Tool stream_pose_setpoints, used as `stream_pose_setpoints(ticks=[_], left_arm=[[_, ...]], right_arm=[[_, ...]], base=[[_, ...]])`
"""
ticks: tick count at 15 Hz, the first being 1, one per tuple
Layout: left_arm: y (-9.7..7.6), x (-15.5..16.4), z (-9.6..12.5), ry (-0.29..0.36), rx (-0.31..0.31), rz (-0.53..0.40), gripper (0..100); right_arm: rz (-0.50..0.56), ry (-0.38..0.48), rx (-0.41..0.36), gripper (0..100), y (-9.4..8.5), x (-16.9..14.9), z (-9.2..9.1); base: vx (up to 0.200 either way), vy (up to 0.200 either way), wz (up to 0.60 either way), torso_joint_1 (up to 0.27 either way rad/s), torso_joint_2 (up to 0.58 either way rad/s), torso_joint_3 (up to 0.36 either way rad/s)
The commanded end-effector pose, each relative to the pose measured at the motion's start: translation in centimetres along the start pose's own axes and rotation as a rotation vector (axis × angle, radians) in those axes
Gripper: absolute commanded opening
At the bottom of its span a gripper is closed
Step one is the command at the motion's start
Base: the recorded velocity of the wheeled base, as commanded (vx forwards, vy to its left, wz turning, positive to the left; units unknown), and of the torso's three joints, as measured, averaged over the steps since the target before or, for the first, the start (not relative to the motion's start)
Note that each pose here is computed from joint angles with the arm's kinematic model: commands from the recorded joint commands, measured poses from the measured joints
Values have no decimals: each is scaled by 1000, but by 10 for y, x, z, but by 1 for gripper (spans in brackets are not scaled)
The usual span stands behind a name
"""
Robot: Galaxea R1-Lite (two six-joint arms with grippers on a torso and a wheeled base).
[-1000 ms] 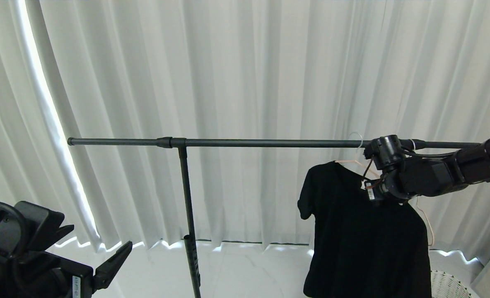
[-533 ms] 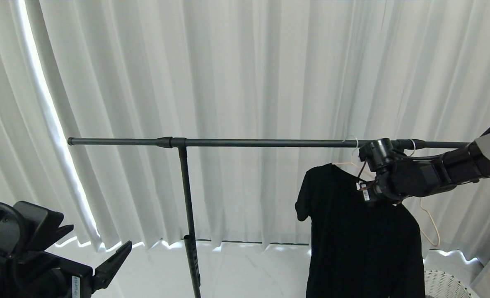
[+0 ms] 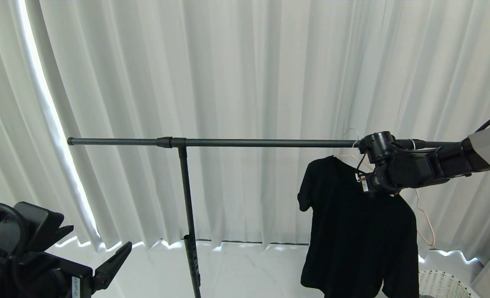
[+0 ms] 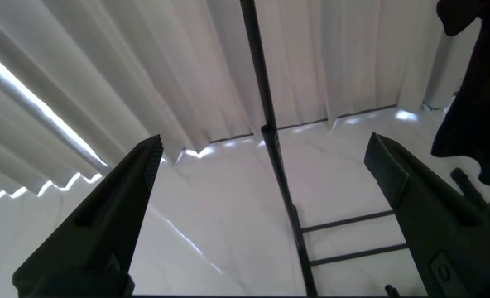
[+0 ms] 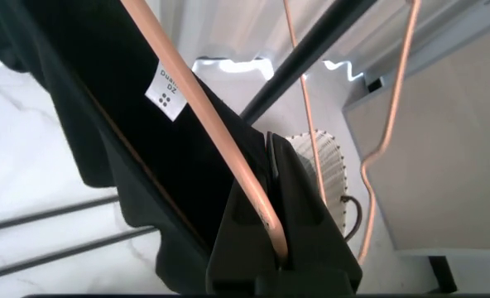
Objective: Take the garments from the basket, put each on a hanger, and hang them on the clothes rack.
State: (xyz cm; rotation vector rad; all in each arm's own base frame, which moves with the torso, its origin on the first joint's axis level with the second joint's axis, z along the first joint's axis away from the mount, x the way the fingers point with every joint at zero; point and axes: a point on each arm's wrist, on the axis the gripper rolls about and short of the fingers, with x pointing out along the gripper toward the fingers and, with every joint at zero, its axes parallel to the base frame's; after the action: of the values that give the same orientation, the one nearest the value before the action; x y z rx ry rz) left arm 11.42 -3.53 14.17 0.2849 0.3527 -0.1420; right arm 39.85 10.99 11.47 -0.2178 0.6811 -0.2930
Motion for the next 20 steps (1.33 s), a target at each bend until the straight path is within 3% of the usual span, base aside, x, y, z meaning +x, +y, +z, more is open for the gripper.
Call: stream_pose_setpoints(ticks=[1,14,15,20], left_arm=[[0,-1,0,-4,-1,1,100],[0,0,-1,4,2,0,100],[0,0,-1,2,2,0,100],[0,0,0,-1,3,1,100]], right_arm=[[-11,8,-6,0,2,15,1],[-24,20,-37,0,12,26,-4],[-24,20,-37,100,12,26,-4],[-20,-32,24,100,7,16,9]], base=[[0,0,0,0,0,0],[0,0,0,0,0,0],[0,0,0,0,0,0],[0,0,0,0,0,0]])
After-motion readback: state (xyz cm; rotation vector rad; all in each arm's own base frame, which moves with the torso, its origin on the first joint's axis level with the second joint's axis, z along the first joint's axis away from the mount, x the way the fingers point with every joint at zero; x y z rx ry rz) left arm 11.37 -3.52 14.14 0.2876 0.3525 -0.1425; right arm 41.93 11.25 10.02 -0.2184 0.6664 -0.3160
